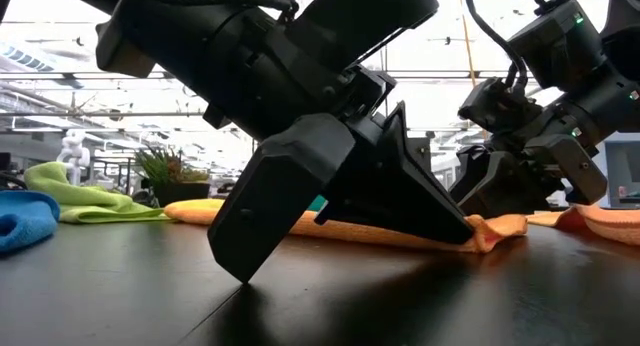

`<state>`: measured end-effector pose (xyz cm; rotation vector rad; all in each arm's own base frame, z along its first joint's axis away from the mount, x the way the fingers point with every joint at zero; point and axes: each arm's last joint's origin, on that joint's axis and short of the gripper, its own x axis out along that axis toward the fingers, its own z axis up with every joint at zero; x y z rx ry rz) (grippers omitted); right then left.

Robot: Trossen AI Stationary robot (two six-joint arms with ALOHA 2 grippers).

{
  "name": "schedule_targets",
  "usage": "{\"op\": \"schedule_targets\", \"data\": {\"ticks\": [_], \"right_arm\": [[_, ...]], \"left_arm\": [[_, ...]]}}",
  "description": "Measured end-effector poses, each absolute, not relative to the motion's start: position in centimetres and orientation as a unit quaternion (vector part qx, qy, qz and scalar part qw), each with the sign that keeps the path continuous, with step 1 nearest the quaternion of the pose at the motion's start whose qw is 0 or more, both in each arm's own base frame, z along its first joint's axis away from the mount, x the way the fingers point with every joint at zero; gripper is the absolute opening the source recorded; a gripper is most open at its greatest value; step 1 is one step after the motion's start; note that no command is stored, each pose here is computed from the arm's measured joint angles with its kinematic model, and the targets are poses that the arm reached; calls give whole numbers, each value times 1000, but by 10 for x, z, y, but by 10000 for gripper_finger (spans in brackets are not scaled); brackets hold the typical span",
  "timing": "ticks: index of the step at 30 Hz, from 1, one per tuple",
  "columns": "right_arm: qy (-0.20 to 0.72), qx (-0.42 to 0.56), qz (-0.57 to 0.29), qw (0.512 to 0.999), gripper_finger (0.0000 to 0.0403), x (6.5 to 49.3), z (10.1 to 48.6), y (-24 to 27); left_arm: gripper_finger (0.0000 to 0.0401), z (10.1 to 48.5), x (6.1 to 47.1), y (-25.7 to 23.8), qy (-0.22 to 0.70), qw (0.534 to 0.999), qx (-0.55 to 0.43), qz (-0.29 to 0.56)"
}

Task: Fold microfiber towels
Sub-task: Fold the top orange microfiber cloth

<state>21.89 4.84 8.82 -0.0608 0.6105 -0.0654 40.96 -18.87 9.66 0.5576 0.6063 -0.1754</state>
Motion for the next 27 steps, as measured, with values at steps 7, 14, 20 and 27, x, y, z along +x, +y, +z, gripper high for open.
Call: {"op": "schedule_targets", "data": {"ticks": [7, 14, 20, 27], "right_arm": [[258, -70, -1, 964, 189, 216, 111, 56], [216, -115, 55, 968, 189, 212, 129, 76], [219, -151, 117, 957, 189, 224, 138, 113], [255, -175, 144, 940, 189, 237, 130, 139]], "left_arm": [[3, 106, 405, -188, 309, 911, 259, -83], [2, 147, 388, -193, 324, 908, 245, -101], [1, 168, 376, -198, 333, 908, 225, -123], [1, 173, 367, -194, 339, 915, 189, -113]]}}
